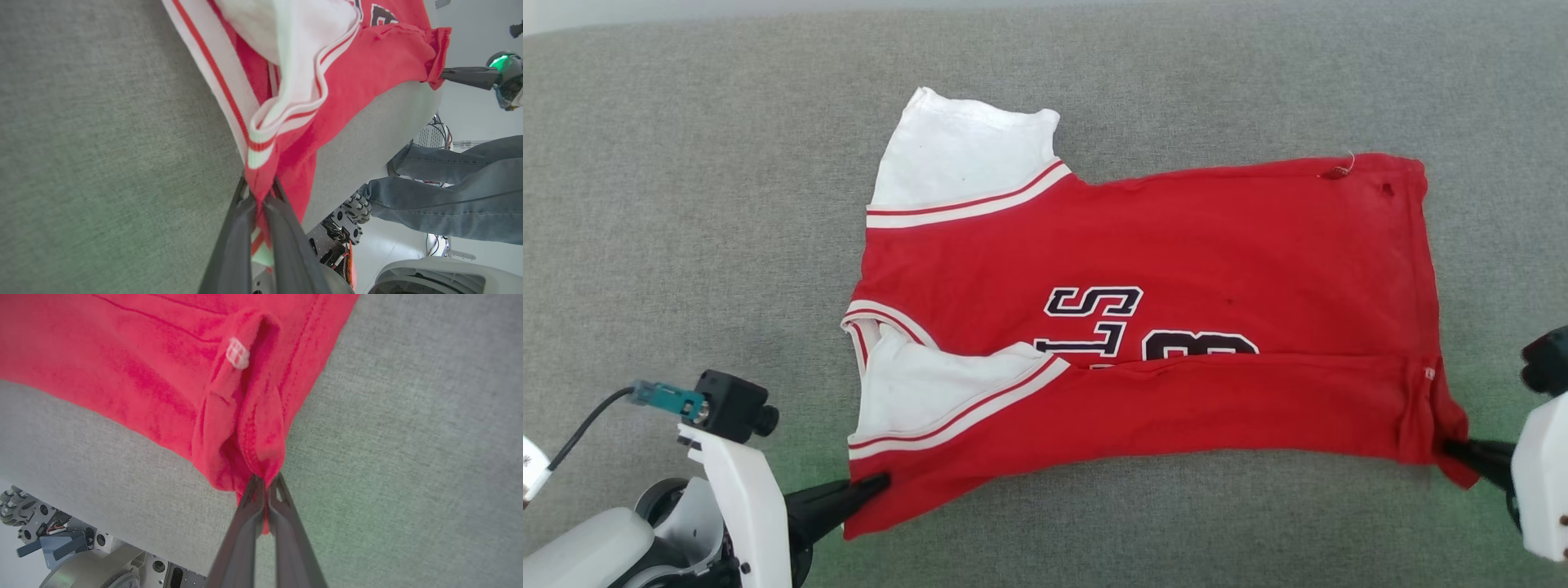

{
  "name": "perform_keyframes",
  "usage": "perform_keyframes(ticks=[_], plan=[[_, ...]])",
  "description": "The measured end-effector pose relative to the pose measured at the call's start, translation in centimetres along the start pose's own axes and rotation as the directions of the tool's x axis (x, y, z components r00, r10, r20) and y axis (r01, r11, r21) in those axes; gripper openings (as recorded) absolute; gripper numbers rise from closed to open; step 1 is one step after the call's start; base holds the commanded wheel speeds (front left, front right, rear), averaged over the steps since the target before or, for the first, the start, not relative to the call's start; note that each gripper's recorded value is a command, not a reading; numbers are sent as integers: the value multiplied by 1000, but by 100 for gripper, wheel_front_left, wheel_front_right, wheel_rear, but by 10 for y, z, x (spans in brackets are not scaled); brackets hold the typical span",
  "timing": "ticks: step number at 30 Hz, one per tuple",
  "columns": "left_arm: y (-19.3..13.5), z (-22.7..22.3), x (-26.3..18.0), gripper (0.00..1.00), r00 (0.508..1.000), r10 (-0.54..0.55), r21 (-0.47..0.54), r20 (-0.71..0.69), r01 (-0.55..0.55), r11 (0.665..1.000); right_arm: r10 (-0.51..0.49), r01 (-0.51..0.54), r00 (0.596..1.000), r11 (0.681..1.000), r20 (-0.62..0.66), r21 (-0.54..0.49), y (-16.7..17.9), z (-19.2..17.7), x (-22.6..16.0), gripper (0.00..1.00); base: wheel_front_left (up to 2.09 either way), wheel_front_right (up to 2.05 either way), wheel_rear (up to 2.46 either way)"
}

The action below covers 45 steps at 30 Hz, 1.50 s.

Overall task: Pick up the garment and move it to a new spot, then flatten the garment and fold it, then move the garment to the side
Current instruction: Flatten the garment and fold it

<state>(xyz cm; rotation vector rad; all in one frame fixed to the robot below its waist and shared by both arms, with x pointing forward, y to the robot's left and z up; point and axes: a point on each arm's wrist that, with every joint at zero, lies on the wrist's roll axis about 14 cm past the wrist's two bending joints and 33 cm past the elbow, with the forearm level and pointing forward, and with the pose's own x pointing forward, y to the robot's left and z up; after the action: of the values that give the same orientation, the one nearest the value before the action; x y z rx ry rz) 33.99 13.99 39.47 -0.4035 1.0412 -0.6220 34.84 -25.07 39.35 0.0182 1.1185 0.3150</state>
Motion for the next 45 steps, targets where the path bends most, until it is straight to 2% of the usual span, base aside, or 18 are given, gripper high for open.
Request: perform_keyframes(ticks=[1, 2, 3, 4, 6, 10, 13, 16, 20, 21, 25, 28, 29, 34, 36, 39, 43, 45], plan=[[-1, 1, 0, 0, 1000, 0, 0, 8, 0, 1000, -2, 2, 1000, 1000, 15, 2, -1, 2, -2, 0, 0, 0, 0], [-1, 3, 0, 4, 1000, 3, 0, 18, -3, 1000, -8, 8, 999, 1000, 34, 4, -2, 5, -3, 35, 0, 0, 0], [-1, 5, 0, 35, 1000, 5, 2, 30, -5, 1000, -17, 17, 998, 1000, 58, 4, -4, 10, -5, 69, 0, 0, 0], [-1, 6, 0, 45, 999, 5, 7, 37, -6, 1000, -22, 22, 997, 1000, 75, 4, -4, 13, -6, 100, 0, 0, 0], [-2, 10, 0, 100, 998, 8, 10, 60, -8, 1000, -27, 25, 994, 999, 110, 21, -4, 17, -7, 100, 0, 0, 0], [1, 28, -3, 100, 989, 30, 31, 143, -35, 999, -60, 48, 976, 997, 210, 60, -10, 33, -15, 100, 0, 0, 0], [5, 50, -9, 100, 970, 43, 68, 239, -61, 996, -80, 58, 943, 995, 323, 77, -10, 51, -23, 100, 0, 0, 0], [17, 81, -16, 100, 922, 89, 117, 377, -142, 983, -102, 73, 887, 994, 450, 81, -8, 73, -33, 100, 0, 0, 0], [26, 133, -22, 100, 818, 112, 125, 564, -218, 968, -117, 101, 799, 993, 590, 60, 0, 92, -40, 100, 0, 0, 0], [26, 133, -22, 100, 818, 112, 125, 564, -218, 968, -117, 101, 799, 993, 590, 60, 0, 92, -40, 100, 0, 0, 0], [33, 177, -19, 100, 735, 119, 140, 667, -281, 949, -136, 111, 685, 990, 716, 81, 7, 108, -49, 100, 0, 0, 0], [33, 210, -12, 100, 697, 106, 171, 709, -317, 933, -154, 110, 603, 988, 783, 109, 9, 113, -57, 100, 0, 0, 0], [30, 229, -4, 100, 693, 92, 192, 715, -321, 927, -168, 124, 549, 985, 819, 119, 8, 117, -66, 100, 0, 0, 0], [24, 281, 17, 100, 699, 74, 236, 712, -337, 911, -202, 128, 501, 979, 842, 158, 4, 113, -73, 100, 0, 0, 0], [25, 294, 30, 100, 725, 89, 241, 683, -338, 910, -219, 137, 480, 975, 849, 174, 0, 113, -78, 100, 0, 0, 0], [29, 302, 53, 100, 788, 133, 244, 601, -340, 908, -240, 146, 471, 970, 849, 193, -5, 110, -80, 100, 0, 0, 0], [43, 280, 89, 100, 906, 215, 270, 365, -324, 907, -274, 162, 473, 961, 838, 223, -13, 102, -81, 100, 0, 0, 0], [48, 267, 101, 100, 935, 244, 253, 257, -309, 917, -288, 165, 481, 957, 828, 237, -16, 97, -79, 100, 0, 0, 0]])
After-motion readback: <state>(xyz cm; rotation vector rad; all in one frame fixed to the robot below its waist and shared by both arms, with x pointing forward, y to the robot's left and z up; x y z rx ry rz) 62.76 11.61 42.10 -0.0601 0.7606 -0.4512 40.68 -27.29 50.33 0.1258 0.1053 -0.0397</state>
